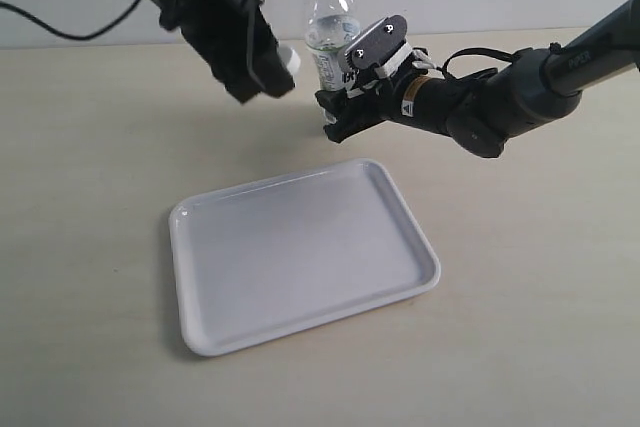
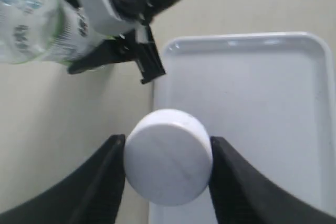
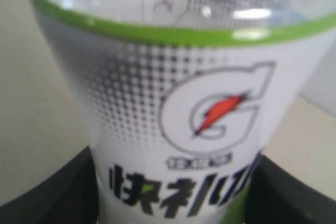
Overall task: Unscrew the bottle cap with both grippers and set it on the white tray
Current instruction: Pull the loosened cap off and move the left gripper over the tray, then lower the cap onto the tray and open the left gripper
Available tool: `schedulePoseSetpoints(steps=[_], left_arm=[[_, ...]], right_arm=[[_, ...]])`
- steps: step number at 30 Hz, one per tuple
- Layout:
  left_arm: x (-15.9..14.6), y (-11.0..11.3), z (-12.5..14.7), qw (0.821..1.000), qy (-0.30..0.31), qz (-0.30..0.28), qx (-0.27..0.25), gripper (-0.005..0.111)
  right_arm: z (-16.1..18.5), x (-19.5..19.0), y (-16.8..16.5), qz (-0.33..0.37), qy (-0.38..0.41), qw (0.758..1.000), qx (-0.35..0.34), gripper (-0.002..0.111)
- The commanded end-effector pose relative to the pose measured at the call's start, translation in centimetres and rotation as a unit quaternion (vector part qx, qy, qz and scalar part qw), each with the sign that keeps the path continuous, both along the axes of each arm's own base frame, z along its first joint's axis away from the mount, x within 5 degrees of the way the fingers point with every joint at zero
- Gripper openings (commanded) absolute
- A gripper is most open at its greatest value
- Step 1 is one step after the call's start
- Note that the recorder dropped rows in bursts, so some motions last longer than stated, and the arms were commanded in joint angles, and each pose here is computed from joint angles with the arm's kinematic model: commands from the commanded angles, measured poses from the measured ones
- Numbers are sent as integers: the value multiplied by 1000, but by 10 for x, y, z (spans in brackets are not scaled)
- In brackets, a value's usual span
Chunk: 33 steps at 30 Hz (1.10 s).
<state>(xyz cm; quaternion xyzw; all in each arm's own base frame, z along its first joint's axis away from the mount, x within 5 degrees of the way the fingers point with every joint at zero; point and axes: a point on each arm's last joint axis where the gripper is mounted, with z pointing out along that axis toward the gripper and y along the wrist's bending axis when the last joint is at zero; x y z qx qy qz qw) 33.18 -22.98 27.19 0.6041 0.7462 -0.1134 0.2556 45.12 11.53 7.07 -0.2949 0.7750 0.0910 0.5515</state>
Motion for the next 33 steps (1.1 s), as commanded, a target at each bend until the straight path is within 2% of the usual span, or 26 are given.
schedulePoseSetpoints(steps=[1, 3, 8, 18, 32, 33], left_arm=[[-14, -7, -26, 1000, 4, -22, 16, 0], [-20, -10, -38, 999, 20, -32, 24, 0], [-35, -23, -75, 993, 33, -100, 48, 0], [-39, -27, -124, 984, 61, -142, 84, 0], [-35, -35, -157, 985, 63, -132, 94, 0], [-36, -35, -159, 984, 68, -135, 97, 5]], right_arm=[[7, 2, -2, -6, -4, 1000, 1, 0], [7, 3, -2, -6, -5, 1000, 2, 0], [6, 2, -2, 2, -5, 1000, -5, 0], [4, 2, -2, 2, -3, 1000, -4, 0], [5, 2, -1, 4, -8, 1000, -2, 0], [4, 2, -1, 4, -7, 1000, -3, 0]])
